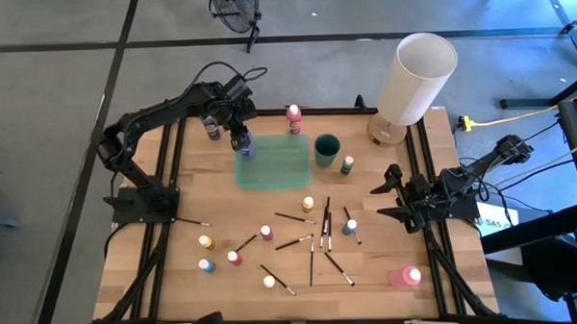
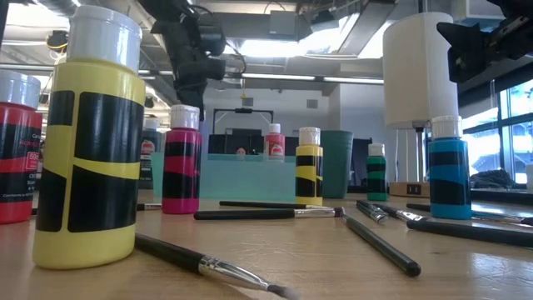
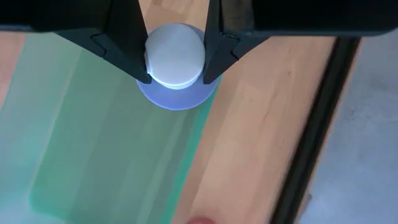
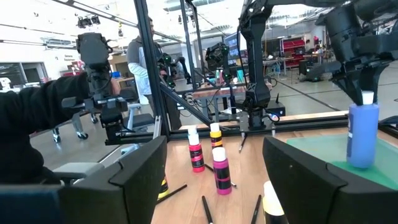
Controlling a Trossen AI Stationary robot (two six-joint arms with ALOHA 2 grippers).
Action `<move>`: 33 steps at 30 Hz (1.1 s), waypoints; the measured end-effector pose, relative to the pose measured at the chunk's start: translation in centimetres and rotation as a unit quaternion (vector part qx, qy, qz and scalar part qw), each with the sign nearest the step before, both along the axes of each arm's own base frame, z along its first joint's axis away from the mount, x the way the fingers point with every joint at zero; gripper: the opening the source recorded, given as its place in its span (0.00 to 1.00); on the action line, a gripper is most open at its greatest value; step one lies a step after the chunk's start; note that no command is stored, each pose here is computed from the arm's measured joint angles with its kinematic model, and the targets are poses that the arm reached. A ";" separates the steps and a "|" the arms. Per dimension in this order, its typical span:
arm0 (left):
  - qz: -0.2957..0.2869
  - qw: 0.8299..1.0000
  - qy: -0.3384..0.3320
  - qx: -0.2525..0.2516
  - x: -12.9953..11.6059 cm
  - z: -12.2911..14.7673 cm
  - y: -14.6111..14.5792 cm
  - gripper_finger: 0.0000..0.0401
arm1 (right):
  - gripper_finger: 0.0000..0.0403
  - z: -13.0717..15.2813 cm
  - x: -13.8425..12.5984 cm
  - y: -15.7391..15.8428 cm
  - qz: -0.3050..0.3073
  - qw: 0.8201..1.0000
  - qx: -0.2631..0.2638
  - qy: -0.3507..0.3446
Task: Pick & Place Paint Supplies
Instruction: Put the big light blue paint bottle into the green bin
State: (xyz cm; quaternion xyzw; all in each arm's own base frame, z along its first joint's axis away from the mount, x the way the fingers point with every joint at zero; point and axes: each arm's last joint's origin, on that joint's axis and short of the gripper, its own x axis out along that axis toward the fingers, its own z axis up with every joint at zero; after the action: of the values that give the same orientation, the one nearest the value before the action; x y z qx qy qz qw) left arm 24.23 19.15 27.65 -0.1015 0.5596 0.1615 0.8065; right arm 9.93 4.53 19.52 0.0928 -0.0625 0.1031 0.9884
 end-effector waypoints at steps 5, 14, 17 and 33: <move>-0.011 1.000 -0.002 0.003 -0.2 -0.6 -0.2 0.29 | 0.67 0.0 0.0 0.0 0.000 1.000 -0.001 0.002; -0.009 1.000 -0.007 0.008 -0.5 -0.3 -0.4 0.33 | 0.67 0.0 0.0 0.0 0.000 1.000 -0.001 0.001; -0.004 1.000 -0.006 0.006 -0.4 -0.3 -0.5 0.39 | 0.67 0.0 0.0 0.0 0.000 1.000 -0.001 0.002; -0.019 1.000 -0.006 0.008 0.2 -0.3 -1.3 0.43 | 0.67 0.0 0.0 0.0 0.000 1.000 -0.001 0.002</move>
State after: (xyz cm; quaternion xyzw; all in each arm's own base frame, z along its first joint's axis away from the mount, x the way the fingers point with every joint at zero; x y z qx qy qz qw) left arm 24.40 17.88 27.38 -0.0859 0.5552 0.1498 0.8136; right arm 9.94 4.53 19.48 0.0920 -0.0608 0.1027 0.9886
